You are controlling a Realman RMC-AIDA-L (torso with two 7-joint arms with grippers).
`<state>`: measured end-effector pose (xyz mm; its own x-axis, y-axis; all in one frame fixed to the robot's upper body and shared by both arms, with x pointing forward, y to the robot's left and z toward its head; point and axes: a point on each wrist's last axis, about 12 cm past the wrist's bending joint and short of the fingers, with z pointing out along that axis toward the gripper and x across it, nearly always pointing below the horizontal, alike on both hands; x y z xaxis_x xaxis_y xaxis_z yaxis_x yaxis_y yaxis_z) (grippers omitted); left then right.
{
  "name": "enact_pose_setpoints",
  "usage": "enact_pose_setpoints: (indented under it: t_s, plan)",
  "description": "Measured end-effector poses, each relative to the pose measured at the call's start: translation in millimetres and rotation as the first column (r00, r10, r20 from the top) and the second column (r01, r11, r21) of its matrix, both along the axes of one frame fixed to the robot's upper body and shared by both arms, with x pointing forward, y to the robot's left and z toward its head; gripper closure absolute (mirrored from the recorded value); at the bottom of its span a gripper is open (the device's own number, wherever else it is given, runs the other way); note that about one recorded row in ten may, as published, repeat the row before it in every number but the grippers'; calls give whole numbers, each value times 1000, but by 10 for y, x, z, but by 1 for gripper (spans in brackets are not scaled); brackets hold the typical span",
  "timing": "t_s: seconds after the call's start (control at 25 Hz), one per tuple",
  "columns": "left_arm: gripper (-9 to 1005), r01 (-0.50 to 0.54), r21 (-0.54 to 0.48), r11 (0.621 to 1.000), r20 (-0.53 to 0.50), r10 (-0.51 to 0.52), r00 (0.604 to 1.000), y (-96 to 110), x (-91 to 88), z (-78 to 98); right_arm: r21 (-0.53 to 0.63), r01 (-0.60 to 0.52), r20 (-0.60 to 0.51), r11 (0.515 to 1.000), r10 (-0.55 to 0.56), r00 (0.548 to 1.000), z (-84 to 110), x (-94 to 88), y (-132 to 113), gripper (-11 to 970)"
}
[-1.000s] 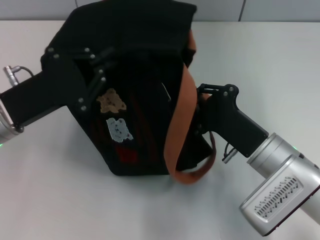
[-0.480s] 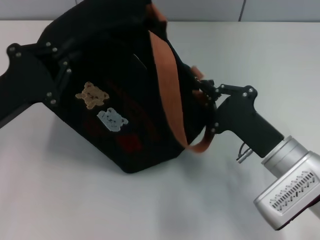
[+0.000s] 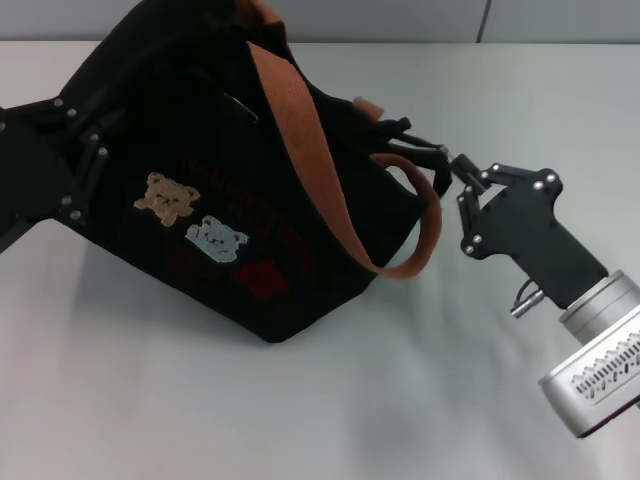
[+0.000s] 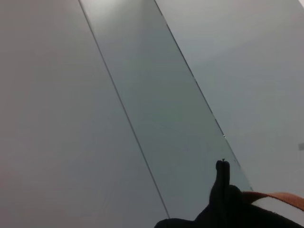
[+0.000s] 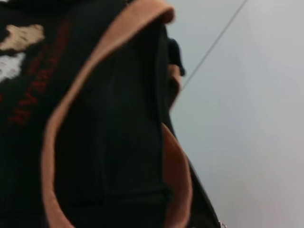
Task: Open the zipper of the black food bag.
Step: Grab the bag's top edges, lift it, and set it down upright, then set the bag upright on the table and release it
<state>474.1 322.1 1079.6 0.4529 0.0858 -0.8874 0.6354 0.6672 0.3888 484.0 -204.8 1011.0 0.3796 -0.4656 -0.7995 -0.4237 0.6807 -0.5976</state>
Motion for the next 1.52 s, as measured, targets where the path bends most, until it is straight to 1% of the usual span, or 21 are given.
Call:
enact_pose_setpoints:
  t_s: [0.56,0.8,0.92,1.08,1.2,1.28,1.36,1.4,1.44,1.48,1.52]
  plan:
    - [906,-58,-5,998,-22,58,998,102,-103,-55,24,125,2,992,-125,992,23,92,-162,886]
    - [905,-67,-5,998,-21,67,998,120,-111,-54,36,172,-2,984,-172,985,19,94,-229,870]
    - [905,-73,-4,997,-23,73,997,126,-107,-57,53,177,-10,983,-176,984,22,95,-232,863]
    - [904,-88,-8,996,-43,87,995,115,-103,-91,153,184,-54,971,-178,983,51,109,-230,852]
    - [904,-119,-18,993,-81,118,990,36,-105,-201,265,195,-109,944,-172,979,76,135,-259,844]
    - [904,-145,-44,988,-118,139,983,-60,-88,-289,348,193,-132,917,-156,979,110,144,-310,839]
    - [903,-165,-68,984,-152,153,976,-124,-63,-339,431,186,-140,883,-138,980,155,144,-362,834]
    - [903,-174,-85,981,-168,158,973,-155,-52,-357,467,182,-143,865,-130,981,176,145,-392,804]
    - [903,-174,-85,981,-168,158,973,-155,-52,-357,538,170,-148,825,-106,983,219,147,-457,773]
    - [903,-201,-134,970,-197,173,965,-195,-33,-374,538,170,-148,825,-106,983,219,147,-457,743]
    - [903,-216,-164,963,-210,180,961,-206,-27,-377,568,165,-151,806,-95,984,237,148,-487,713]
